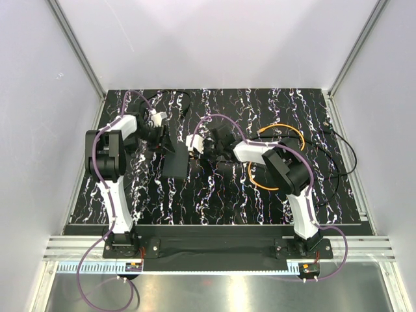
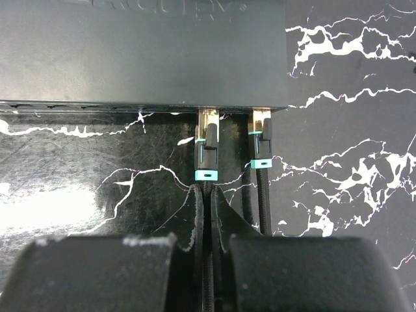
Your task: Insert the plug into the switch port
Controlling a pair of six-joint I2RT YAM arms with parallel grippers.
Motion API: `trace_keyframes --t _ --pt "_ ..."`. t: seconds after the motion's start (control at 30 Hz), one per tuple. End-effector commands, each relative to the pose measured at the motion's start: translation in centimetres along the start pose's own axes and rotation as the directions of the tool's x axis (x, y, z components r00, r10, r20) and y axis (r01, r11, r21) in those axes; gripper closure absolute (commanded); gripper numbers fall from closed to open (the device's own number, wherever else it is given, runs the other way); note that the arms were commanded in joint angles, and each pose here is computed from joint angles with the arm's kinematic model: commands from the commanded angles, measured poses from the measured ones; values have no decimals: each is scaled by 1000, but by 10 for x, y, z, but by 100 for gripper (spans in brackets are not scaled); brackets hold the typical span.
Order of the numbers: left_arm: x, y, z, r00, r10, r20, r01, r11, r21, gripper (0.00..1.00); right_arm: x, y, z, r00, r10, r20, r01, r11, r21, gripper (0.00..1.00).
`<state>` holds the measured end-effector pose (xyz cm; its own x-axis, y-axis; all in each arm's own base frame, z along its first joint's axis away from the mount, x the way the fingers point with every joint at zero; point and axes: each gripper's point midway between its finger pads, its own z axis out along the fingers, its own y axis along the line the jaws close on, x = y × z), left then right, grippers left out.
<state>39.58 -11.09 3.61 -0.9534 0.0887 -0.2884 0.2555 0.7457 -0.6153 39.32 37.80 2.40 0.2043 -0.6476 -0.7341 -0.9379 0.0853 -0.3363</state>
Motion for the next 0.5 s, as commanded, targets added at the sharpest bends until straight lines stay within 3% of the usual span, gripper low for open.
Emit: trace_keyframes --t 0.0,0.47 --pt "-8 -13 7 998 68 -2 -68 996 49 40 -39 -5 8 992 -35 120 38 999 -23 100" --pt "-1 -36 28 996 66 -58 -58 990 126 44 -58 -12 25 993 20 117 -18 1000 -14 100"
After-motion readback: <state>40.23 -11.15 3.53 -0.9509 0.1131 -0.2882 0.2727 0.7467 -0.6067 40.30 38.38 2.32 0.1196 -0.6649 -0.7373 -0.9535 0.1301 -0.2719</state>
